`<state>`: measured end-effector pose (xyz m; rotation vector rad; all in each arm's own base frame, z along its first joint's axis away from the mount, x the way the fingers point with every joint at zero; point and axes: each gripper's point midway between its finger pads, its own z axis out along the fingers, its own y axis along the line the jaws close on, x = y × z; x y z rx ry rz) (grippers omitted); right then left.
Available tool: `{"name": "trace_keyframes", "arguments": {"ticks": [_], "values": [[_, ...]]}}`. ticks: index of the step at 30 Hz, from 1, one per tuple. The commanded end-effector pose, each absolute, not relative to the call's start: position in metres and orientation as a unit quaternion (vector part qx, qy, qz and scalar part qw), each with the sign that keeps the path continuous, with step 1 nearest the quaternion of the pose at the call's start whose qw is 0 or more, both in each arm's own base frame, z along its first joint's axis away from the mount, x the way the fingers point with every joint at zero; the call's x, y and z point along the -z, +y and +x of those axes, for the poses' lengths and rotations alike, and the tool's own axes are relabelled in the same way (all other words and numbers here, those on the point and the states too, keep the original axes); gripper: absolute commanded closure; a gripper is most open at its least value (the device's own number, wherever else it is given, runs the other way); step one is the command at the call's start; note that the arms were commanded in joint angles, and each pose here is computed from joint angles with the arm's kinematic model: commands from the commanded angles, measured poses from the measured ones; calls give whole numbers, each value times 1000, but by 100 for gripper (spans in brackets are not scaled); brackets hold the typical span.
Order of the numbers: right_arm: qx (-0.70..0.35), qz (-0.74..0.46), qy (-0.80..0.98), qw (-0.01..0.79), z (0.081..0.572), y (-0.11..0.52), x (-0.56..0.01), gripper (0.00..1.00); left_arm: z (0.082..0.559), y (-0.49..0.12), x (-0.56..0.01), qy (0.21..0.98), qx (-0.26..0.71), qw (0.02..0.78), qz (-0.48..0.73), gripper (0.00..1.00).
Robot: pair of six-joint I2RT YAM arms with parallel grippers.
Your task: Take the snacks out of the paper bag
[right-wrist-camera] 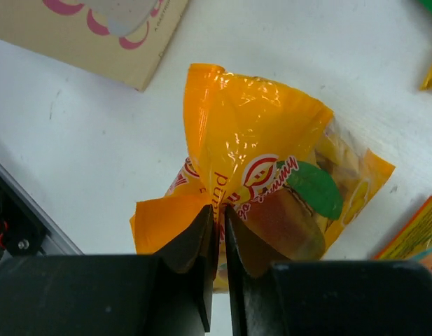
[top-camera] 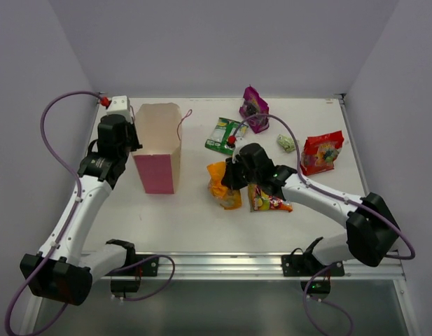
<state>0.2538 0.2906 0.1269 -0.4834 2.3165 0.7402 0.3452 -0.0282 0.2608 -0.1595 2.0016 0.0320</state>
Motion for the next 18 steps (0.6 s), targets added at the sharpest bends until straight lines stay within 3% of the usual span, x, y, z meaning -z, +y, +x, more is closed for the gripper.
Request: {"name": "trace_keyframes", "arguments": {"ticks": [1,2,4,5,8,14,18], "values": [[-329,-172,845,384,278,315,-161,84,357,-27,-265,827,2,556,-87,100],[-328,-177,847,380,275,316,-162,69,361,-24,-266,825,4,558,-92,100],[-330,-187,837,395,274,317,-179,52,366,-22,-269,822,6,562,-97,100],[-327,-193,837,394,271,315,-184,39,372,-20,-271,818,8,566,-100,100],[-333,-212,825,404,263,311,-216,18,386,-18,-277,811,18,575,-104,100],[-327,-211,800,457,247,280,-287,3,408,-9,-279,807,15,580,-109,100],[-308,-192,781,508,238,250,-322,1,417,1,-280,805,7,582,-113,100]]}}
